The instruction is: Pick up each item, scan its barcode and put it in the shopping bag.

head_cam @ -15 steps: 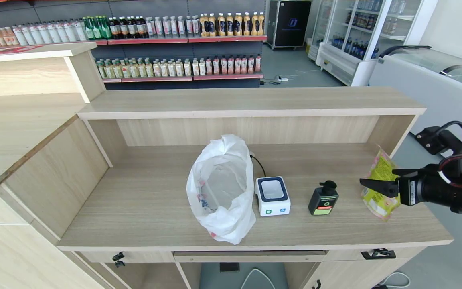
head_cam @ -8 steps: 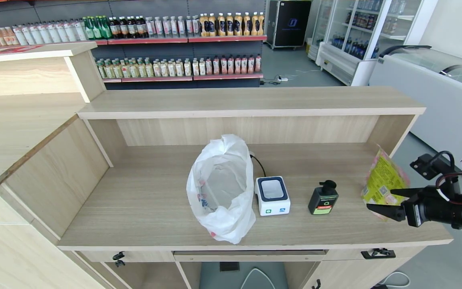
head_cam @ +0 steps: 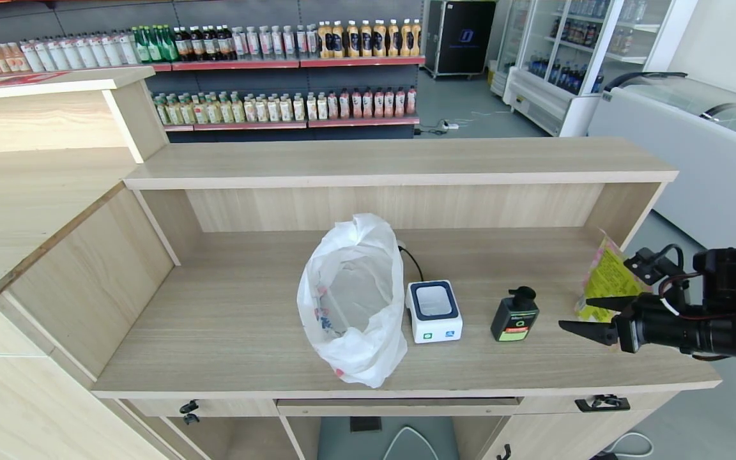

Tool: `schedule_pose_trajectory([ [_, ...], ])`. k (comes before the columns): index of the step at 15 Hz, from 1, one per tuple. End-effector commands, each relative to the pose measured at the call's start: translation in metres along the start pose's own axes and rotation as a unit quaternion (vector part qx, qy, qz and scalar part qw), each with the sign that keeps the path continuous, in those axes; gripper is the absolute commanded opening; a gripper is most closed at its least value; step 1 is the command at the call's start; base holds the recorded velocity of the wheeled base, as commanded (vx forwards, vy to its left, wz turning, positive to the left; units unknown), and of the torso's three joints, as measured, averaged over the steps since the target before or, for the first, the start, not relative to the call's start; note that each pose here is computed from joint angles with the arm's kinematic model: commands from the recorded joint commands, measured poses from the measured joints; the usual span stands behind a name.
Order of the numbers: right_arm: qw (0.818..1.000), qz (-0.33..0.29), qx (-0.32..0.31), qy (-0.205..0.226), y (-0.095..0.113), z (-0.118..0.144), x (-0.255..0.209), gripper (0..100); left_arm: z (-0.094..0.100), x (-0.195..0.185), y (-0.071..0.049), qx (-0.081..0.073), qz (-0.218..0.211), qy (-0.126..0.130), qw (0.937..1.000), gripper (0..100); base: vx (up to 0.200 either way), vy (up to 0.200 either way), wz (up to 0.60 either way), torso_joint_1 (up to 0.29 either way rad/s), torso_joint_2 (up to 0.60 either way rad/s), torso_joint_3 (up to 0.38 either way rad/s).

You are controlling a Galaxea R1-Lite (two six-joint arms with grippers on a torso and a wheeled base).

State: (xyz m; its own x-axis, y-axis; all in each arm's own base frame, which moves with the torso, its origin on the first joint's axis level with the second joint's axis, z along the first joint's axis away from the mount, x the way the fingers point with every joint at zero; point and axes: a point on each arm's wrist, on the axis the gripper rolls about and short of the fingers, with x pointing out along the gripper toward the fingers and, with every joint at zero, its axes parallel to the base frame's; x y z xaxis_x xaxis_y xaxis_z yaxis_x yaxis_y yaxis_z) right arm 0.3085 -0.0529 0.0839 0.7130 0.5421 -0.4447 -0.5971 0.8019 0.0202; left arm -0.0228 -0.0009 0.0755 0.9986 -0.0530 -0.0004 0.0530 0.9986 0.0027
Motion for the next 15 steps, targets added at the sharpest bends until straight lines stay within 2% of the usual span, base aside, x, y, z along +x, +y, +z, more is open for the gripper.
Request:
schedule_pose_trajectory([
  [1,1.000,0.014,0.001,0.005,-0.006,-0.008,0.020,100,0.000,0.000,0.000,0.000,0.000,0.001,1.0000,100,0.000,0.000,0.00,0.000,0.00,0.000],
  [9,0.997,0.071,-0.033,-0.029,-0.021,-0.026,0.063,100,0.000,0.000,0.000,0.000,0.000,0.001,1.0000,100,0.000,0.000,0.00,0.000,0.00,0.000],
  [15,0.990,0.115,-0.062,-0.058,-0.025,-0.037,0.085,100,0.000,0.000,0.000,0.000,0.000,0.001,1.0000,100,0.000,0.000,0.00,0.000,0.00,0.000],
])
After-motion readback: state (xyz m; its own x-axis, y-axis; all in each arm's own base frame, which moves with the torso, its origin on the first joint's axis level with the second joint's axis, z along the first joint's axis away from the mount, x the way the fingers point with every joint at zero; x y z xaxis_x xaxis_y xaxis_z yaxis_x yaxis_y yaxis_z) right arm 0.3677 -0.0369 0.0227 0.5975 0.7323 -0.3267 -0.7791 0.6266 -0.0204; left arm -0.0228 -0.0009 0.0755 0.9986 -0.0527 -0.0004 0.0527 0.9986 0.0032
